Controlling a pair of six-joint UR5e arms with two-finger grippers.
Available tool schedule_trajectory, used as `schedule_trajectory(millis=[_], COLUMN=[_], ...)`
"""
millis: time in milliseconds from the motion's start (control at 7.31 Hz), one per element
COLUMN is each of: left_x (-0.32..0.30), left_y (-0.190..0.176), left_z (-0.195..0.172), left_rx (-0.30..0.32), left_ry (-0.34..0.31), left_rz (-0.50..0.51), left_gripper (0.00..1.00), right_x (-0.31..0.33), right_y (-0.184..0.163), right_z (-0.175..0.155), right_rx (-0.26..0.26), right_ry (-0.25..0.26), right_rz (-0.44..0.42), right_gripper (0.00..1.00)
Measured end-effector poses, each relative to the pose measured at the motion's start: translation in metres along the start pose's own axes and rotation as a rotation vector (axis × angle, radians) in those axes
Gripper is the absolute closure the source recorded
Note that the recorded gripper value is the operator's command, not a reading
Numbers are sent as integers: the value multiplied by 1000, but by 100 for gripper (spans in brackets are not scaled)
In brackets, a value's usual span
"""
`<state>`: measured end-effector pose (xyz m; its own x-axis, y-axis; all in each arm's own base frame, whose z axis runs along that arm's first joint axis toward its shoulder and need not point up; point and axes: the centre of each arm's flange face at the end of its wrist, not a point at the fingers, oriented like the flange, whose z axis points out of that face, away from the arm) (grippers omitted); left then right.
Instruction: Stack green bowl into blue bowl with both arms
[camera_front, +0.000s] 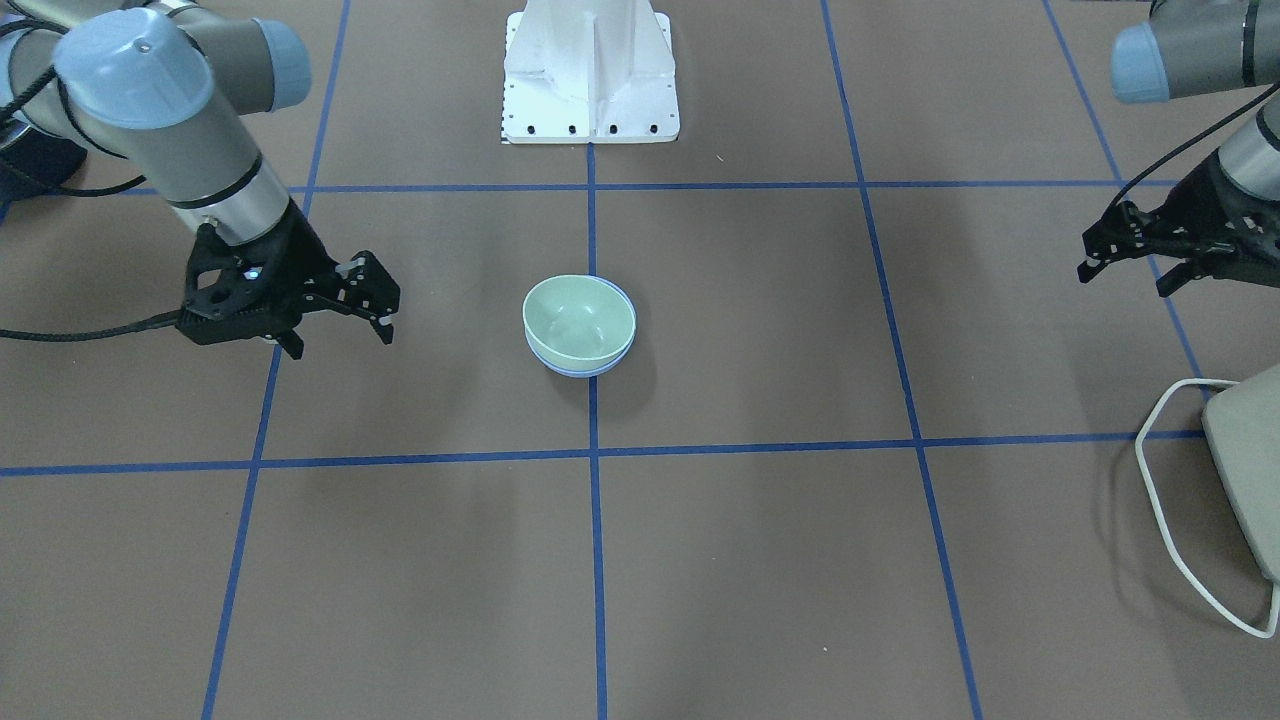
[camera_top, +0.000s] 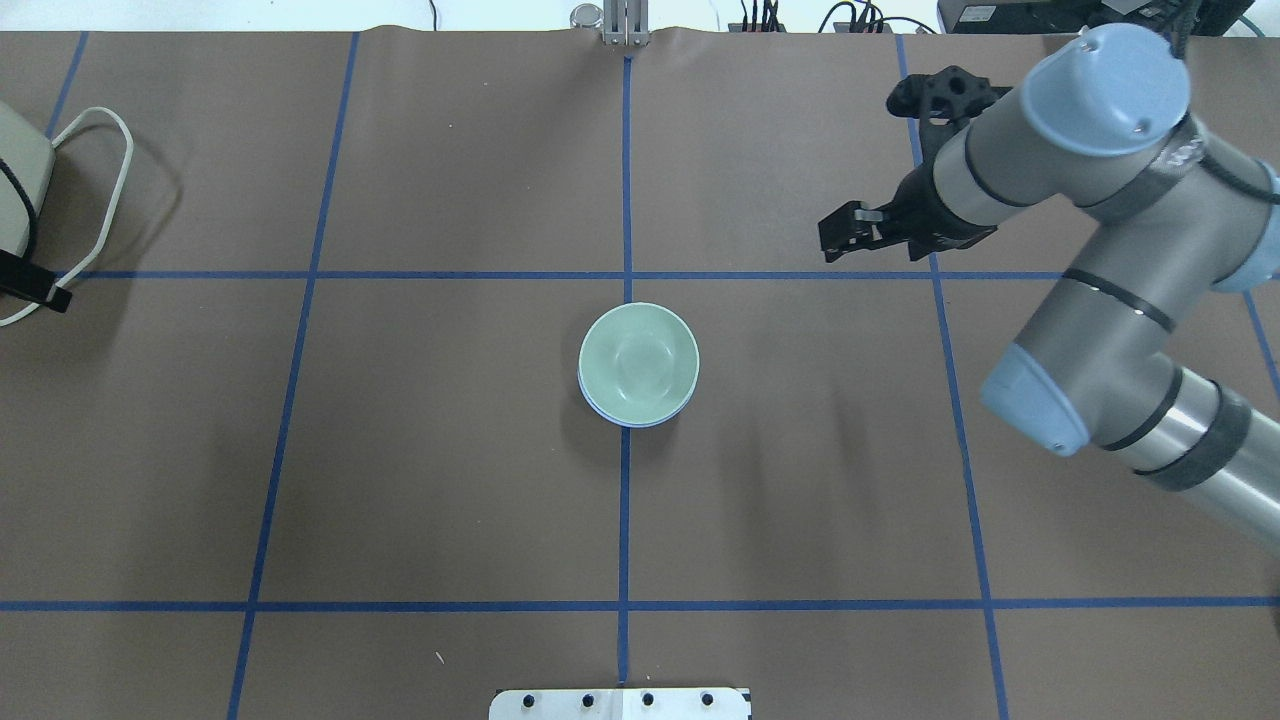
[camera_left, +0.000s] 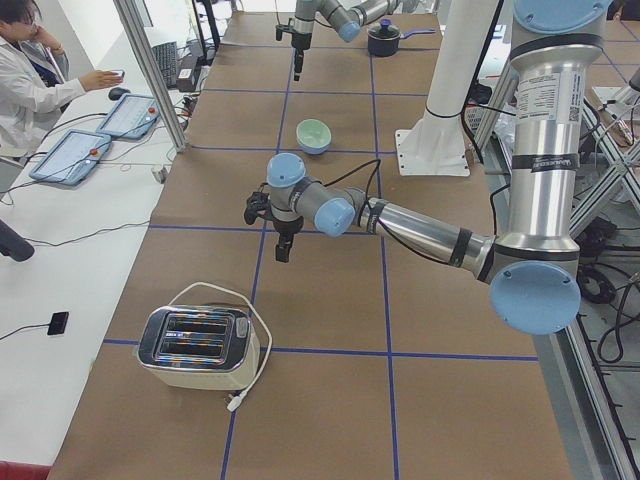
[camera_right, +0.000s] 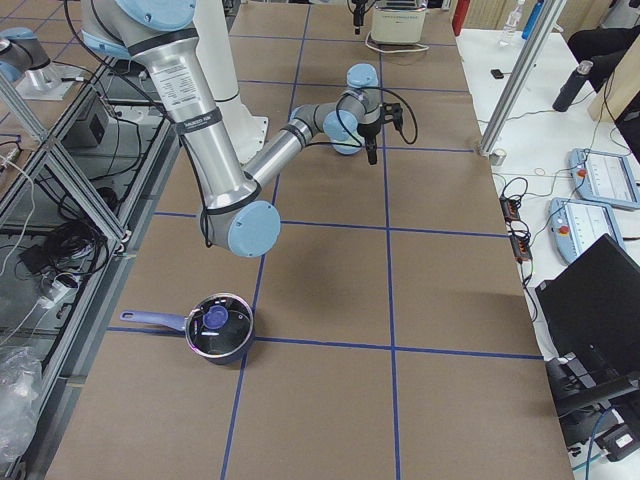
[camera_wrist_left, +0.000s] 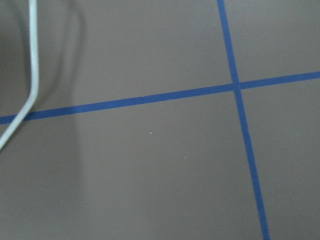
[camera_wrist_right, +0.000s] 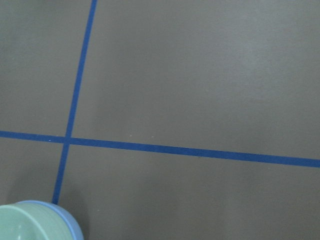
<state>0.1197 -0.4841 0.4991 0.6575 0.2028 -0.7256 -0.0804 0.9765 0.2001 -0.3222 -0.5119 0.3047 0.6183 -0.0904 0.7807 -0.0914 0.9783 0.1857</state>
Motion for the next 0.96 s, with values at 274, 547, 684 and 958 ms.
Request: schedule_trajectory(millis=[274,547,684,958], left_x=[-40,-65,-84,-125], left_y=[3,10,20,43], left_z=[-19,-29,-27,-26], left_rx=[-22,-26,-39,-56], left_ry=[-43,-56,-62,-73], left_rz=[-6,-35,-31,-27], left_gripper=[0,0,0,0], right_x=[99,178,210,268], right_y=[1,15,21,40], right_z=[-22,-32,-41,-53], right_rx=[-29,-66,-85,-112], right_ry=[46,87,81,85], right_rz=[-14,-25,-2,77], right_gripper=[0,0,0,0])
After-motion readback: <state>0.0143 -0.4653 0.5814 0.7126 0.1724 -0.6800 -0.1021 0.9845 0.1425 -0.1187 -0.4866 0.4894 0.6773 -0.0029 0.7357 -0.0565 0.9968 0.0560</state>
